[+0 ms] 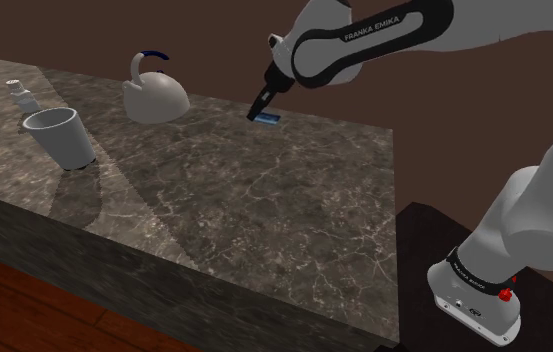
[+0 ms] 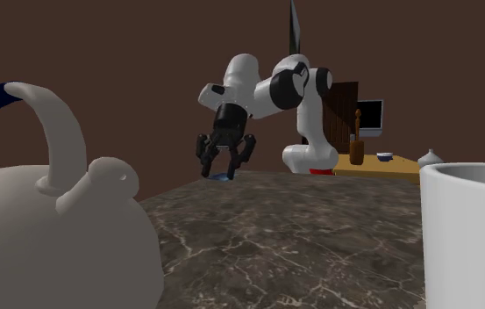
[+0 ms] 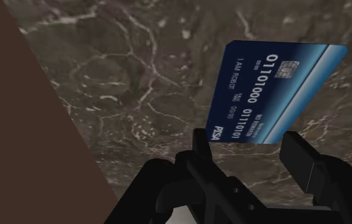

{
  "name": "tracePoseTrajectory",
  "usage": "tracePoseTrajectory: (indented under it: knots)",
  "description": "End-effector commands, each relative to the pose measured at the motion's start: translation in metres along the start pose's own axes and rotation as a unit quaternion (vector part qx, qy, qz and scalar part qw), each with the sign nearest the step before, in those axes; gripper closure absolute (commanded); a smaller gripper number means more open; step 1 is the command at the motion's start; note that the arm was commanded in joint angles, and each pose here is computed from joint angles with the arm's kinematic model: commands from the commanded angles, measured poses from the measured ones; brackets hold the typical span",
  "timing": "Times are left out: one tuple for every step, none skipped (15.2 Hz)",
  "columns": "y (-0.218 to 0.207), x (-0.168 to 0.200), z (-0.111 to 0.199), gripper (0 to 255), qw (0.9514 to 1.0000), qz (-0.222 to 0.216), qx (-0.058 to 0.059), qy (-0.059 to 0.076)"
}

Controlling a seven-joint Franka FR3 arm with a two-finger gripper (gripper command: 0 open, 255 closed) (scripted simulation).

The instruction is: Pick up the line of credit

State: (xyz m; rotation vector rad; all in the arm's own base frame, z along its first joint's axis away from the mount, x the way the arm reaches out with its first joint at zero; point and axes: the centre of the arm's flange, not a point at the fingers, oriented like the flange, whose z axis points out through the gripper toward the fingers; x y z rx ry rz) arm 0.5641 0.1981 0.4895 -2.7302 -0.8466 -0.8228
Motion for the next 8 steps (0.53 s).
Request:
tracePoseTrajectory:
  knots:
    - [0.0,0.005,-0.009,255,1.0,0.0,0.0,0.0]
    - [0.0,0.008,-0.014,255,1.0,0.0,0.0,0.0]
    - [0.0,0.011,-0.018,255,1.0,0.0,0.0,0.0]
    - [0.0,0.014,-0.023,255,1.0,0.0,0.0,0.0]
    - [0.0,0.017,-0.027,255,1.0,0.0,0.0,0.0]
    - [0.0,0.02,-0.031,255,1.0,0.0,0.0,0.0]
    - [0.0,0.02,-0.032,255,1.0,0.0,0.0,0.0]
    - [0.0,0.02,-0.032,255,1.0,0.0,0.0,0.0]
